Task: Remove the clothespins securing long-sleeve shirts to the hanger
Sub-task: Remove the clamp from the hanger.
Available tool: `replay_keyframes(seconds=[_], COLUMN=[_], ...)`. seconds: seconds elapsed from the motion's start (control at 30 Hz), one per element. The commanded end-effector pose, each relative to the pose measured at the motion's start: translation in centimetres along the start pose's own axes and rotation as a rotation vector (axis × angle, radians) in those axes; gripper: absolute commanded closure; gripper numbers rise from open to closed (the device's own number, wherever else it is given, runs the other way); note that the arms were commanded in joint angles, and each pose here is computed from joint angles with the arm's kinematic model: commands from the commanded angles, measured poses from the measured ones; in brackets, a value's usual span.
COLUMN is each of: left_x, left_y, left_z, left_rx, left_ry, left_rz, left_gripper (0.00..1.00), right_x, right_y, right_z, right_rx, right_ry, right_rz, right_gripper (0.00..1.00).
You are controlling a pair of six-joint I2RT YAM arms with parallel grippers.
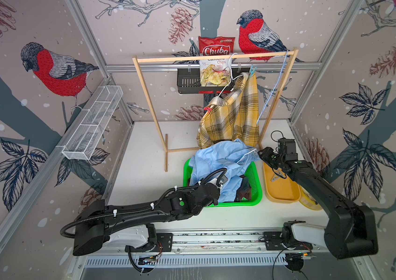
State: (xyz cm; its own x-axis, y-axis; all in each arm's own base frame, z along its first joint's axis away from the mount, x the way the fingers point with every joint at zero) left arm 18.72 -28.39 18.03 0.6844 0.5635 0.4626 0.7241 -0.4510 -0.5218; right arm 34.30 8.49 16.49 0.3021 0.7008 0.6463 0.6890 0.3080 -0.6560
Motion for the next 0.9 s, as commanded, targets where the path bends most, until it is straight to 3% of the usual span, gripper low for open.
replay_keyframes(seconds=[0.0, 0.23, 0.4, 0.57, 0.87], left_x=[0.1, -0.2, -0.5, -0.6, -0.7], left_y=[0.0, 0.4, 0.4, 0.4, 0.3], left_z=[-0.7, -0.5, -0.6, 0.0, -0.1], left_rx=[-0.011, -0.002, -0.015, -0.011, -0.022], left_ry=[-0.025, -0.04, -0.045, -0.042, -0.034], left_rz=[-0.003, 0.003, 0.019, 0.016, 0.013], left_gripper=[1.0, 1.0, 1.0, 1.0, 1.0], right_x=[0.2, -1.4, 0.3, 2.6, 2.7], right_y=[-0.8, -2.9, -4.5, -5.7, -4.2], right_z=[1.0, 2.3, 1.2, 0.0, 1.0], right_rx=[0.041, 0.094, 0.06, 0.042, 0.111], right_ry=[-0.004, 0.13, 0.261, 0.341, 0.469], right_rz=[-0.048, -0.203, -0.479, -0.661, -0.699], right_gripper=[0.52, 0.5, 0.37, 0.21, 0.25])
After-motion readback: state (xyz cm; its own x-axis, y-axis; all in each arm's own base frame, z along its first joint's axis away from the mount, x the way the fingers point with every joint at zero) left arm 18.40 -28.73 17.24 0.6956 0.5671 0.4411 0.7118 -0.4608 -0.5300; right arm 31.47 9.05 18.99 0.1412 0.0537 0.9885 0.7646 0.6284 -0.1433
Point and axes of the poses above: each gripper's point midway between its finger pads, its own y axis out along the fingers, its own x axis along the line the jaws close on, z = x × y, the point moved 2 cm from there along -y, back along the fingers, and after that the axes turned 7 degrees about y, right-handed, at the moved point
